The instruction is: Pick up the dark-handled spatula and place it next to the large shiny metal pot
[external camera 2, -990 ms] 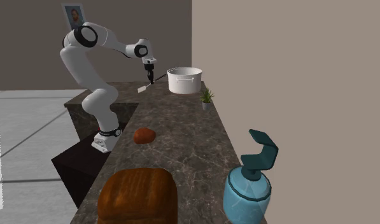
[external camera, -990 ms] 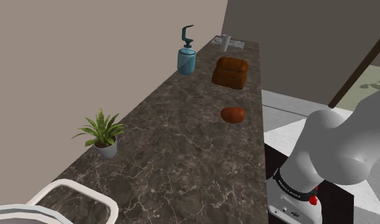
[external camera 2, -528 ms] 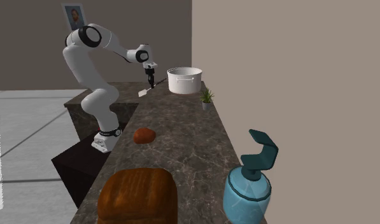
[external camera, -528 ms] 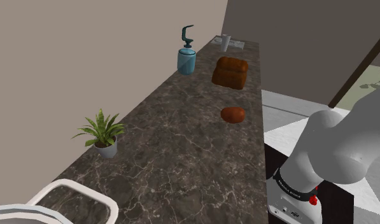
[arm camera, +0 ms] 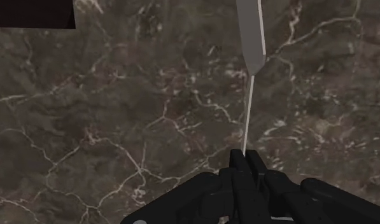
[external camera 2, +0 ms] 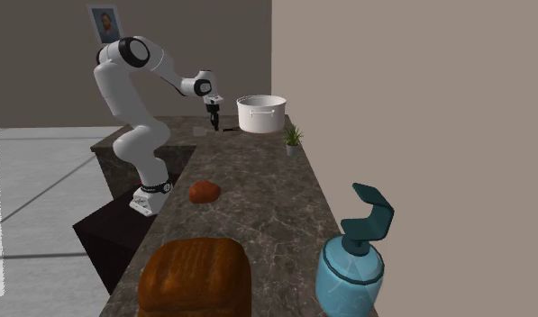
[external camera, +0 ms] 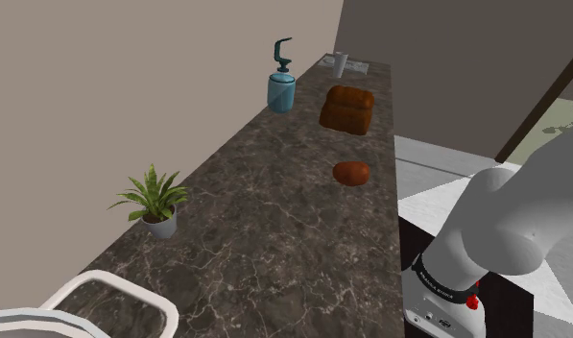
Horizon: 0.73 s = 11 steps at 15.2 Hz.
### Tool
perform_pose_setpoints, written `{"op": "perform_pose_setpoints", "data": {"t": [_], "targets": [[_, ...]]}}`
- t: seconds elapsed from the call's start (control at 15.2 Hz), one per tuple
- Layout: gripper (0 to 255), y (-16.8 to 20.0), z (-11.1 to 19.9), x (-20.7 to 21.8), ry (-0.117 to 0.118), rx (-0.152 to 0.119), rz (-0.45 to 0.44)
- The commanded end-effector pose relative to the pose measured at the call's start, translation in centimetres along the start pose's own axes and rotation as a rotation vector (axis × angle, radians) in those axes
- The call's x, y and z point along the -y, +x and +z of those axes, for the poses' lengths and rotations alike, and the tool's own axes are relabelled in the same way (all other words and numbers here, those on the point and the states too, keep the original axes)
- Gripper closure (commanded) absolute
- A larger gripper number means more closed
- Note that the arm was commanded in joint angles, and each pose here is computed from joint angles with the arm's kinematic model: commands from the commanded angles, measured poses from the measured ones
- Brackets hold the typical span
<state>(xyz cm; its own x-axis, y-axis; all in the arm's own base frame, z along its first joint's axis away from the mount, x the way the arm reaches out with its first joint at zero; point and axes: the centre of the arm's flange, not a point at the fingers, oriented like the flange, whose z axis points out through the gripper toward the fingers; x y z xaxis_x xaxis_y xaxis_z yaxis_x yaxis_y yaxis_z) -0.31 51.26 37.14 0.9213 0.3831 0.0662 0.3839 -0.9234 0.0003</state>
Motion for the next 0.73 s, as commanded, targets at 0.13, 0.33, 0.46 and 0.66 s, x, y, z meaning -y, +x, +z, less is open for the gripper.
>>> {"op": "perform_pose_setpoints", "data": {"t": [0.13, 0.33, 0.46, 0.66], "targets": [[255, -0.16, 2.08, 0.02, 0.001, 0.000, 0.000], [255, -0.16, 2.08, 0.02, 0.001, 0.000, 0.000], [255, -0.16, 2.08, 0.02, 0.001, 0.000, 0.000], [0, -0.15, 2.09, 0.02, 0.001, 0.000, 0.000]]}}
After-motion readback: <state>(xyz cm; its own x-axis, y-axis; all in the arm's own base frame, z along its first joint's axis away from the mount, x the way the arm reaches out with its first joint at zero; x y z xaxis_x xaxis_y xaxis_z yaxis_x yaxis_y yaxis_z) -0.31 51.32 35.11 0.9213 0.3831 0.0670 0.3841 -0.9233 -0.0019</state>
